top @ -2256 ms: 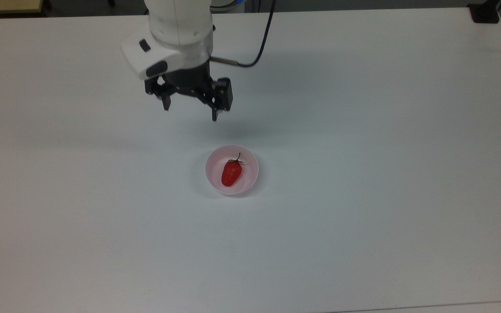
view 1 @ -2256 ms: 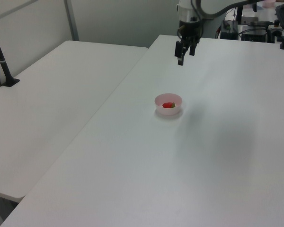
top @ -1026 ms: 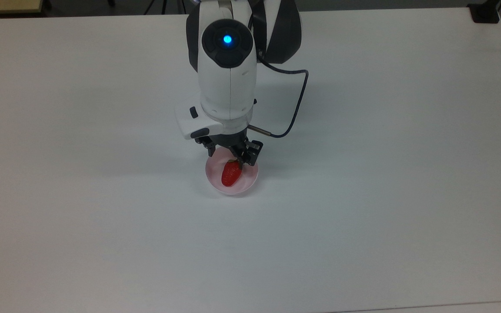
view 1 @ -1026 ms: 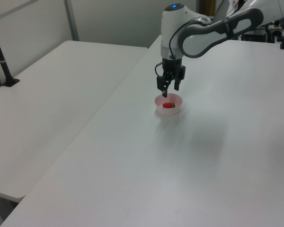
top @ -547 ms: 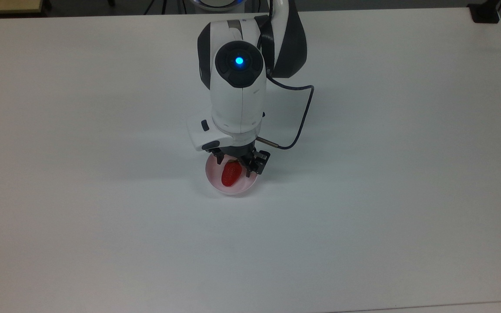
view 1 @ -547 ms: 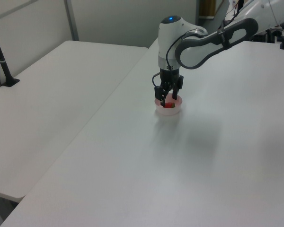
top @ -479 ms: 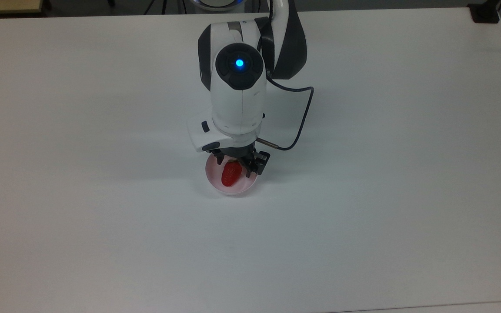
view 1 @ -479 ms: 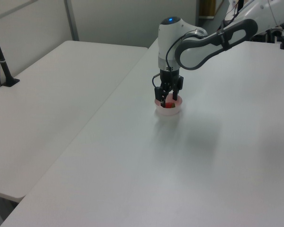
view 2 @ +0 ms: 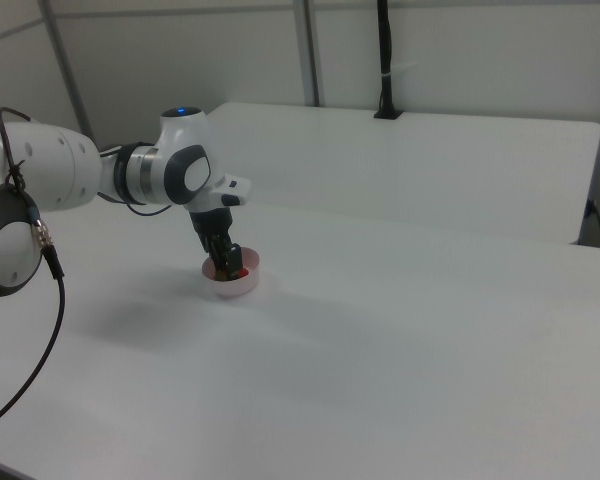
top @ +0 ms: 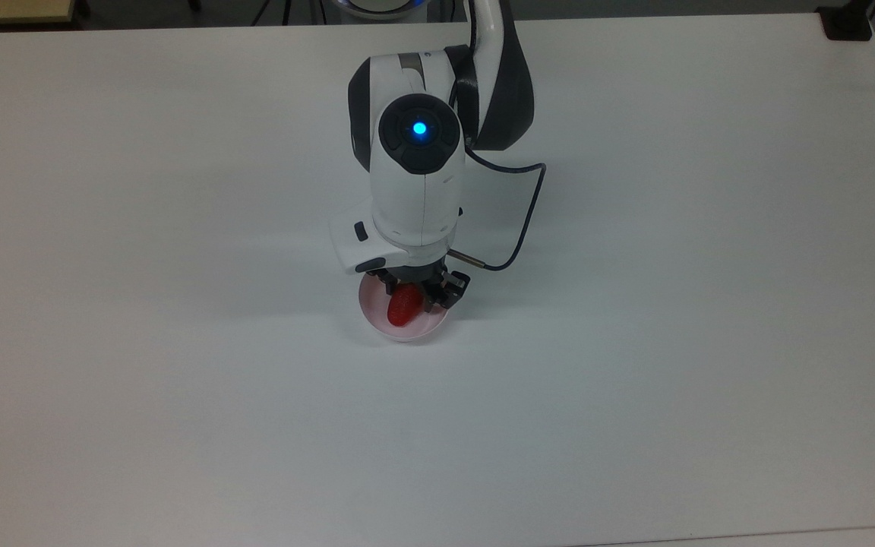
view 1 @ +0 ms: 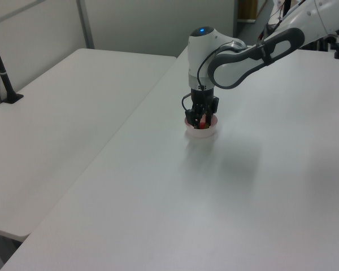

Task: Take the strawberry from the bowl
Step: 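Close the gripper on the red strawberry inside the bowl, then lift the strawberry out of the bowl and carry it beside the bowl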

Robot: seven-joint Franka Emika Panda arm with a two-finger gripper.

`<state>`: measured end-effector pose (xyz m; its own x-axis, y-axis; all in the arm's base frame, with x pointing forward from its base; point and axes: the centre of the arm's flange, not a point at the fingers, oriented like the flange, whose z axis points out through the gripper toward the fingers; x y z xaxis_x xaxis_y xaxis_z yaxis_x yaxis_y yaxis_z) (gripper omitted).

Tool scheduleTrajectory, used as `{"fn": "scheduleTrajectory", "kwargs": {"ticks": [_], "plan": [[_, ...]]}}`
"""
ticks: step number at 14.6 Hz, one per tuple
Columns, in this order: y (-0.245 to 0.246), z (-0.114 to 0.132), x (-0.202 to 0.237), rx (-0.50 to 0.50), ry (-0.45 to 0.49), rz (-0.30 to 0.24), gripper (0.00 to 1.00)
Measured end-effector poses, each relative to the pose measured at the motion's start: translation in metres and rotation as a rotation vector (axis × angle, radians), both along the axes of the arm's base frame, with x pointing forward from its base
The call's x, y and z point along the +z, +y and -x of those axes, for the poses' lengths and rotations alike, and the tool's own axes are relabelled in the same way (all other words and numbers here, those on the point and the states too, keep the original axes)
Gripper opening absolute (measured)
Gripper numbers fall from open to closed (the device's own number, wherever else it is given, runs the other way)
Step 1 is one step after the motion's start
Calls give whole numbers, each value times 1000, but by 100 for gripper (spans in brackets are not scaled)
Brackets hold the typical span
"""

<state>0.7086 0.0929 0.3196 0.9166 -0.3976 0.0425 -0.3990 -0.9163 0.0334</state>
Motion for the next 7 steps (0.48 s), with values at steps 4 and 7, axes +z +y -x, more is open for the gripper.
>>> {"fn": "scheduleTrajectory", "kwargs": {"ticks": [4,7], "plan": [[-1,-1,2,-1,-4,1,44],[-4,-6,19,15,-35,-1,44]]}}
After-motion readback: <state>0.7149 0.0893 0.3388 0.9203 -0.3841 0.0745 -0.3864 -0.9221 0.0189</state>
